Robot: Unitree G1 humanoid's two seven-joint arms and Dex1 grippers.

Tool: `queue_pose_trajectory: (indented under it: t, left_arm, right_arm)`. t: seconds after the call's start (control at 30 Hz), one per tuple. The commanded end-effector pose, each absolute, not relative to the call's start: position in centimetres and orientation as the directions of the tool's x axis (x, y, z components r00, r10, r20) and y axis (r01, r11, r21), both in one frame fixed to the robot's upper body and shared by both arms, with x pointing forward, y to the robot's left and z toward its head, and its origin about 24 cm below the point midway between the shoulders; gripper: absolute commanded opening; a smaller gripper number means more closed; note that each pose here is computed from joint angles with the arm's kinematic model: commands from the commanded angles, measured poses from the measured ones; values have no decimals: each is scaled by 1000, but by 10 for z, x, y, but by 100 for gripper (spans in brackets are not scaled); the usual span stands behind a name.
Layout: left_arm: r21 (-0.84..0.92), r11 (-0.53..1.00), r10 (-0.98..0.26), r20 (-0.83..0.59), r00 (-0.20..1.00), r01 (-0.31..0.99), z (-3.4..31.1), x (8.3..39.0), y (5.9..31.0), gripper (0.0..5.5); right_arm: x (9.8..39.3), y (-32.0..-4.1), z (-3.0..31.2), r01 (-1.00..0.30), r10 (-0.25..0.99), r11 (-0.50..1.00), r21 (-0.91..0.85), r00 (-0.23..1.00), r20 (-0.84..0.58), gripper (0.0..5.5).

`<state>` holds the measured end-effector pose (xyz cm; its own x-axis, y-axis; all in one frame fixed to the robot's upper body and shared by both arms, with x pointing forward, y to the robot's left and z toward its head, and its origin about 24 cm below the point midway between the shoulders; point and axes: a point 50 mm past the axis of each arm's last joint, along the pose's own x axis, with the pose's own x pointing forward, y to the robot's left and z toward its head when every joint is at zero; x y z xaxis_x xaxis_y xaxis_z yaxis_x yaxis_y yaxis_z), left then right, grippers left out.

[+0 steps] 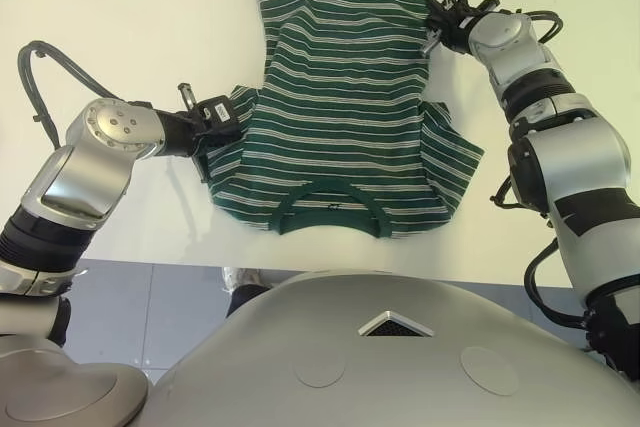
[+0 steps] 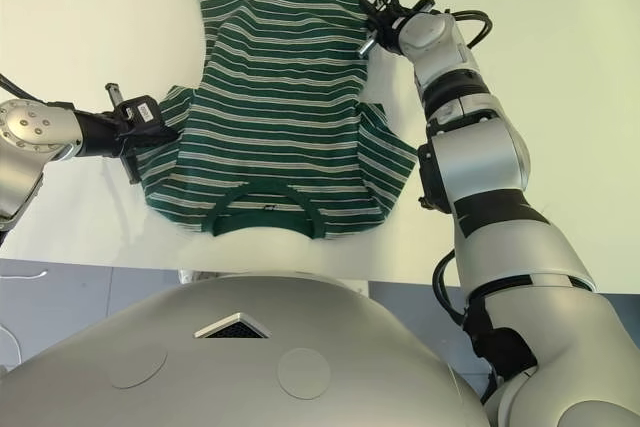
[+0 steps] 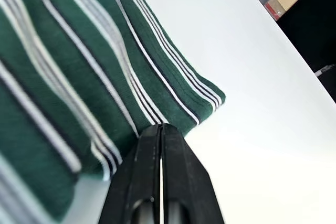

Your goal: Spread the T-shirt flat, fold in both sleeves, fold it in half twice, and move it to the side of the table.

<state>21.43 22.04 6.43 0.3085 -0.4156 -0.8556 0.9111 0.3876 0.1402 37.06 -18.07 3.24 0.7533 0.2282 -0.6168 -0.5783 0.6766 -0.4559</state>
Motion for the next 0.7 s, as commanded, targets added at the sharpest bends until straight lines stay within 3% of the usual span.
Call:
queue_pose_trajectory:
  t: [0.03, 0.1, 0.2, 0.3, 0.4, 0.47, 0.53, 0.7]
  left_arm:
    - [50, 451, -308, -928, 208, 891, 35, 192, 240, 3]
    - [68, 468, -336, -909, 248, 881, 37, 198, 234, 3]
    - [119, 589, -435, -787, 438, 799, 55, 228, 218, 3]
    - [-52, 751, -561, -578, 593, 658, 95, 247, 219, 54]
    - [-187, 804, -559, -560, 611, 564, 111, 228, 253, 96]
    - [-222, 841, -517, -600, 610, 494, 110, 215, 274, 136]
    - [-244, 869, -478, -636, 606, 430, 104, 208, 290, 141]
    - [-277, 903, -423, -705, 568, 329, 67, 199, 305, 141]
  right_arm:
    - [374, -178, 38, -584, 225, 640, -500, 764, -604, 0]
    - [377, -166, 42, -593, 278, 635, -495, 773, -570, 0]
    - [389, -156, 67, -528, 342, 695, -489, 840, -422, 0]
    - [395, -146, 99, -564, 496, 738, -371, 826, -267, 0]
    - [361, -139, 96, -703, 671, 668, -244, 710, -211, 0]
    - [323, -138, 85, -748, 712, 638, -183, 664, -227, 0]
    - [295, -138, 78, -747, 708, 652, -130, 661, -247, 0]
    - [279, -131, 84, -737, 696, 668, -101, 667, -265, 0]
